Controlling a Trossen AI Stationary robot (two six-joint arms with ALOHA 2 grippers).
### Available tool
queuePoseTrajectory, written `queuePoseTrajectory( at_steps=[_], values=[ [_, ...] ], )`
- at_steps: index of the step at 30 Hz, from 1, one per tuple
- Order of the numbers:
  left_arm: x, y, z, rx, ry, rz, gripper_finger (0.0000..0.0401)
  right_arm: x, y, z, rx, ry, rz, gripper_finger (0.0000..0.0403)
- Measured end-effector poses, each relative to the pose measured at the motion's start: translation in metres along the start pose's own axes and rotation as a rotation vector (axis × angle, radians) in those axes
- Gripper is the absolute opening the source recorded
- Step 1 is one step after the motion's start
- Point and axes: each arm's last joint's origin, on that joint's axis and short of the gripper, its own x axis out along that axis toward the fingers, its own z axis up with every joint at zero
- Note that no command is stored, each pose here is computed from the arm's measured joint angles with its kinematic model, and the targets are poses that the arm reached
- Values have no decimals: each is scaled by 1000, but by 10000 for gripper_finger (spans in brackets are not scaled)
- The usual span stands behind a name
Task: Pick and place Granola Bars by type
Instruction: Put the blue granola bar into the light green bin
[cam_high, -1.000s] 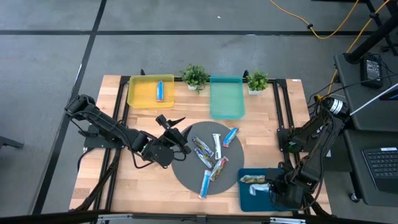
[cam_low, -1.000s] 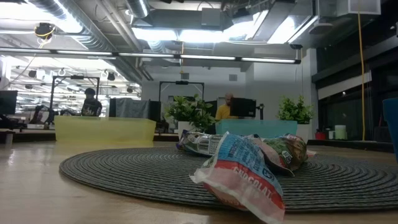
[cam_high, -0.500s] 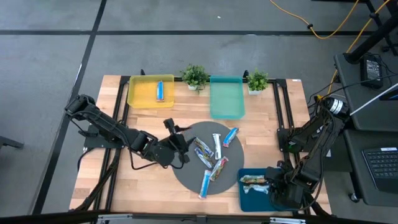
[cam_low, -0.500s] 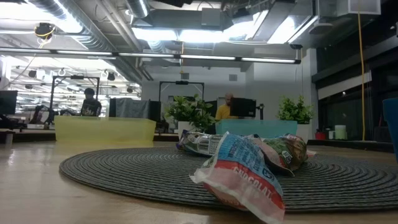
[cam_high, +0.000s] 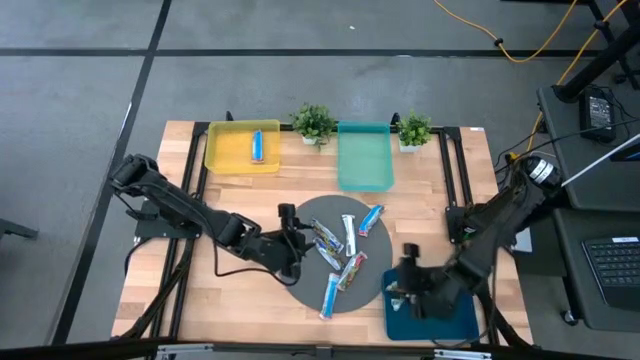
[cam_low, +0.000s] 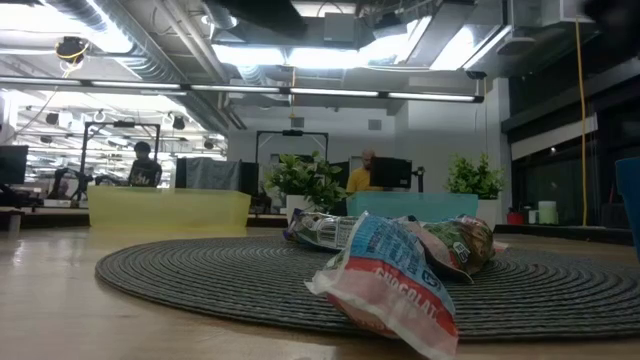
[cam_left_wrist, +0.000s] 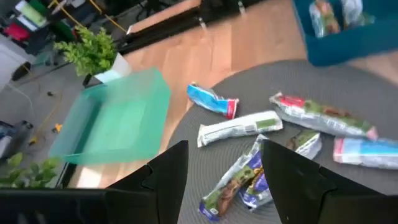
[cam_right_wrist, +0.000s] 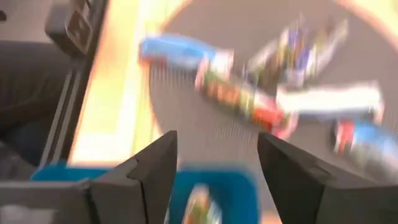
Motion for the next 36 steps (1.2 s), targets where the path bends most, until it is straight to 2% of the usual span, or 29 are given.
queuePoseTrajectory(
  at_steps=[4,7,14,18,21,24,29,33,36],
  values=[
    [20,-8,-10,83,59,9,194,15,-16,29,-130,-115,-1,222],
    [39,-11,-20,135,117,35,193,25,-35,46,-204,-159,-53,222],
    [73,-10,-38,78,218,14,193,40,-81,69,-201,-207,-186,222],
    [81,-2,-40,58,238,11,193,40,-103,64,-169,-271,-219,222],
    [83,6,-40,67,245,10,193,35,-119,48,-142,-331,-221,222],
    [86,13,-41,105,257,-24,193,22,-132,34,-113,-435,-174,222],
    [95,29,-48,122,310,-98,193,-9,-141,24,-145,-651,-37,222],
    [104,43,-52,50,330,-126,194,-29,-146,23,-158,-733,-44,222],
    [106,46,-51,45,319,-138,194,-36,-147,23,-151,-762,-43,222]
  ],
)
